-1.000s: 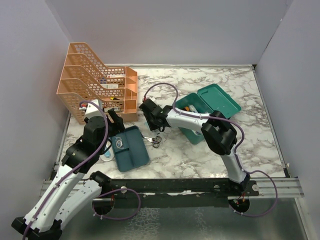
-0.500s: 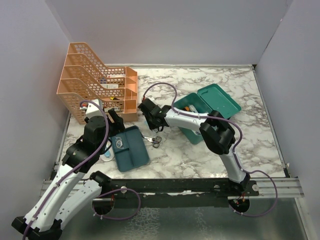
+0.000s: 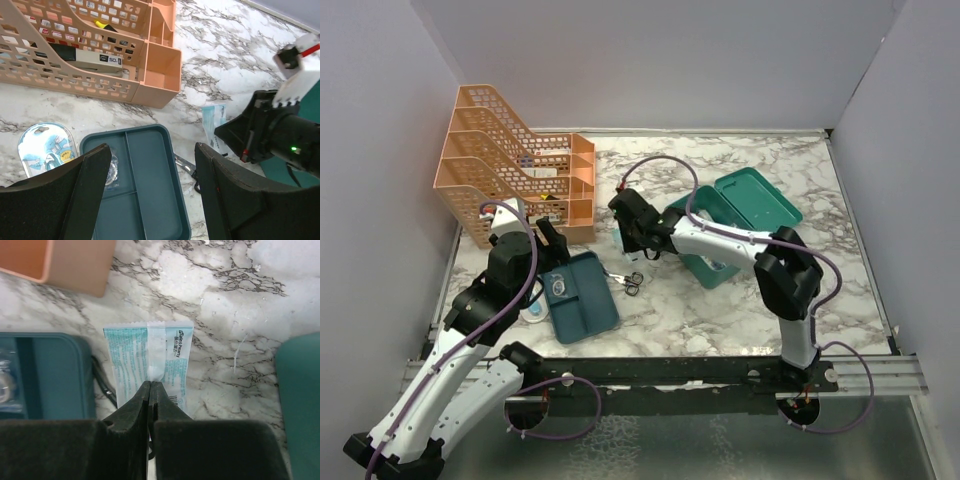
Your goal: Organize the medicine kit
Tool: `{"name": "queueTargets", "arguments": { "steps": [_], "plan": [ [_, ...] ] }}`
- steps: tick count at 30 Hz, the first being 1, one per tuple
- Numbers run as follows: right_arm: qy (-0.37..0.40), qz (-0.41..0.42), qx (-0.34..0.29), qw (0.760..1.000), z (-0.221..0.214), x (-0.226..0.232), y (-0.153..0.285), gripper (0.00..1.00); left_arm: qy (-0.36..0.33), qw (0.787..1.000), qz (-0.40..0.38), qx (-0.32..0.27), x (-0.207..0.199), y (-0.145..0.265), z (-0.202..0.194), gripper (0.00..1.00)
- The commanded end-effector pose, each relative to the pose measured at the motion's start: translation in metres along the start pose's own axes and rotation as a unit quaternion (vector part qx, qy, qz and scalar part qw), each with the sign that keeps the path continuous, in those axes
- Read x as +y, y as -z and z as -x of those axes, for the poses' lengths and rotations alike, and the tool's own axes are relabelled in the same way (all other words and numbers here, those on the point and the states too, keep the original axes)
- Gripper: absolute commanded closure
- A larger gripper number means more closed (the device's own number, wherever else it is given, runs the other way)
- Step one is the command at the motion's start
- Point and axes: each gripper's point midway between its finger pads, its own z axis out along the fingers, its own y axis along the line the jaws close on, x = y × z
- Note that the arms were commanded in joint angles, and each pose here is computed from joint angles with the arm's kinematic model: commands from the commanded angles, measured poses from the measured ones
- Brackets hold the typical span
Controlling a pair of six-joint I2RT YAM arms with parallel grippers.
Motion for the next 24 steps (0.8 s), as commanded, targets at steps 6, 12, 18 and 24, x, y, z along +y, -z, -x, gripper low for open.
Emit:
{"name": "queueTargets", "arguments": {
  "steps": [6, 12, 18, 24],
  "plan": [
    [-0.145, 0.133, -0.014, 0.980, 0.003, 0.057, 0.063, 0.99, 0.015, 0.998, -0.018, -0.056, -0.009, 0.020, 0.045, 0.29],
    [-0.200, 0.154, -0.001, 0.968, -0.028, 0.102, 0.089, 0.99, 0.013, 0.995, -0.027, -0.094, -0.012, 0.041, 0.078, 0.29],
    [-0.197, 0.141, 0.015, 0.970, -0.067, 0.146, 0.094, 0.99, 0.005, 0.993, -0.036, -0.114, -0.014, 0.058, 0.099, 0.29],
    [-0.177, 0.136, 0.049, 0.974, -0.102, 0.177, 0.078, 0.99, 0.004, 0.992, -0.036, -0.121, -0.011, 0.065, 0.103, 0.29]
  ]
}}
